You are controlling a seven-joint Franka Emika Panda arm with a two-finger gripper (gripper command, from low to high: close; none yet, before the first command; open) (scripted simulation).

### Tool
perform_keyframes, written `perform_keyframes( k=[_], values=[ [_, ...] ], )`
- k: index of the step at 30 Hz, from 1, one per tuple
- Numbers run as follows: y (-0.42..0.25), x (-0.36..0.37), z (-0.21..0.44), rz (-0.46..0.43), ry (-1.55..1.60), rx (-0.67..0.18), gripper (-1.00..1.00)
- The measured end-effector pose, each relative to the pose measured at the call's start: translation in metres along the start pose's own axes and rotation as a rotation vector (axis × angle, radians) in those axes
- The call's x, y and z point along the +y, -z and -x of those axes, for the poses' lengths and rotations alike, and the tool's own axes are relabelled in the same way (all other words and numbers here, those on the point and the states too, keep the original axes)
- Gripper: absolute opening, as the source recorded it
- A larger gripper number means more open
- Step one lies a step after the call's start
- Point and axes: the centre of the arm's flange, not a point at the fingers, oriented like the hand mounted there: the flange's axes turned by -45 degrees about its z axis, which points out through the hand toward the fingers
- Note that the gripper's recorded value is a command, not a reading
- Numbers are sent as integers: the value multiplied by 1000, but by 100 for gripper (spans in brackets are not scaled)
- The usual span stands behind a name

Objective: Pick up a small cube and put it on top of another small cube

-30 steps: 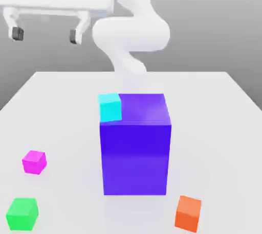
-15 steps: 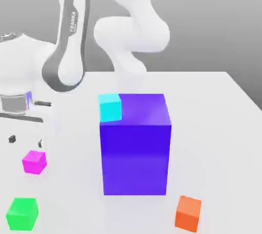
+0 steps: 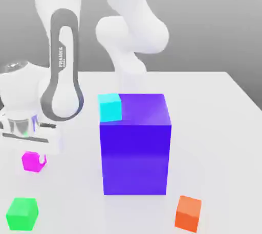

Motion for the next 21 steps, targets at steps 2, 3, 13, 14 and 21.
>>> perform_keyframes(
  k=[2,3,13,14,21],
  values=[
    [19,-1,1,-3,-1,0,-100],
    [25,-3,-7,-3,11,0,-100],
    [72,-59,-150,-3,226,1,-100],
    [73,-66,-161,-3,244,0,-100],
    [18,-74,-171,-4,260,1,100]
  ],
)
